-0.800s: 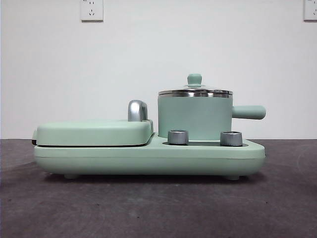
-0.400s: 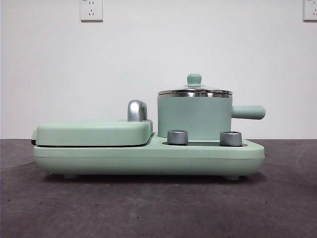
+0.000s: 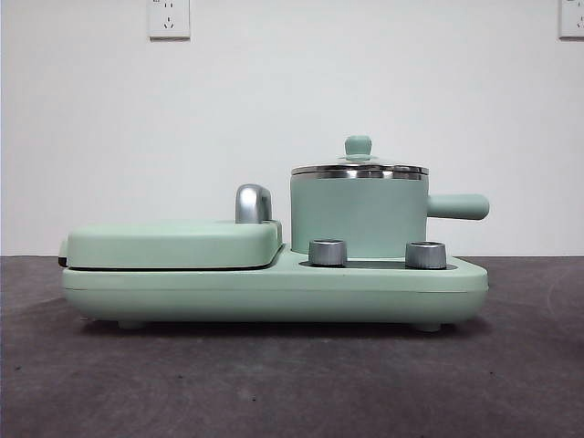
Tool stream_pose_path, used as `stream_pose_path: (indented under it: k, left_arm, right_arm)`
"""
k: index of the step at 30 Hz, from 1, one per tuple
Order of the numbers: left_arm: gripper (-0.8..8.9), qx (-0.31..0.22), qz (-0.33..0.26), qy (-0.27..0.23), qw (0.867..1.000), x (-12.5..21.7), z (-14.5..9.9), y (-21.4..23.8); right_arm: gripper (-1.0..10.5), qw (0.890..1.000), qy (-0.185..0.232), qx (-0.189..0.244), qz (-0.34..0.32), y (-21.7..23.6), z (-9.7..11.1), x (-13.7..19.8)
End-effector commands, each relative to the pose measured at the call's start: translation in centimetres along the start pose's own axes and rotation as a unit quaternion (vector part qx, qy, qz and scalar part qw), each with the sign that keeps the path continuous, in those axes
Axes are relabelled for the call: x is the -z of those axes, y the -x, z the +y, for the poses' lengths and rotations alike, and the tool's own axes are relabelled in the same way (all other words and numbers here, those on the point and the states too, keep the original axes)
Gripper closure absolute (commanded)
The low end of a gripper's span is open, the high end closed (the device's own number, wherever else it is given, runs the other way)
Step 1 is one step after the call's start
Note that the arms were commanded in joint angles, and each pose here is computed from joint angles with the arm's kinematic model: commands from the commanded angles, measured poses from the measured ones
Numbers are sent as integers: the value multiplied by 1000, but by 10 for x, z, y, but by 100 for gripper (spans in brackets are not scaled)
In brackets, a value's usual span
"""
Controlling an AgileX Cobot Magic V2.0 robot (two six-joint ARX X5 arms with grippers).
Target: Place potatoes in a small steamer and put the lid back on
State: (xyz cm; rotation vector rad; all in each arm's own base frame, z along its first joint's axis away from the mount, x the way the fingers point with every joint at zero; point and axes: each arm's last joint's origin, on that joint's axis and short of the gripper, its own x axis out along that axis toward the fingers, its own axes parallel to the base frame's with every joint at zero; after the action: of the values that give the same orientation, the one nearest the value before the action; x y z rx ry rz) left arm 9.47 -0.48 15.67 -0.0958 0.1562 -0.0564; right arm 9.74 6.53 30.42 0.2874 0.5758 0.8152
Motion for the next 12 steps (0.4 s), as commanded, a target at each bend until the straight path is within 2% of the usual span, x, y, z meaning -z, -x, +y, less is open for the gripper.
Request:
stream_pose_path:
  k: [1,12]
  left_arm:
    - [808,-2,11,-1,1000,6,1,-2]
    - [808,-2,11,-1,1000,6,1,-2]
  right_arm:
    - [935,1000,3,-4,-4,0,1,-2]
    - [935,1000,2,0,-8,1,1,-1]
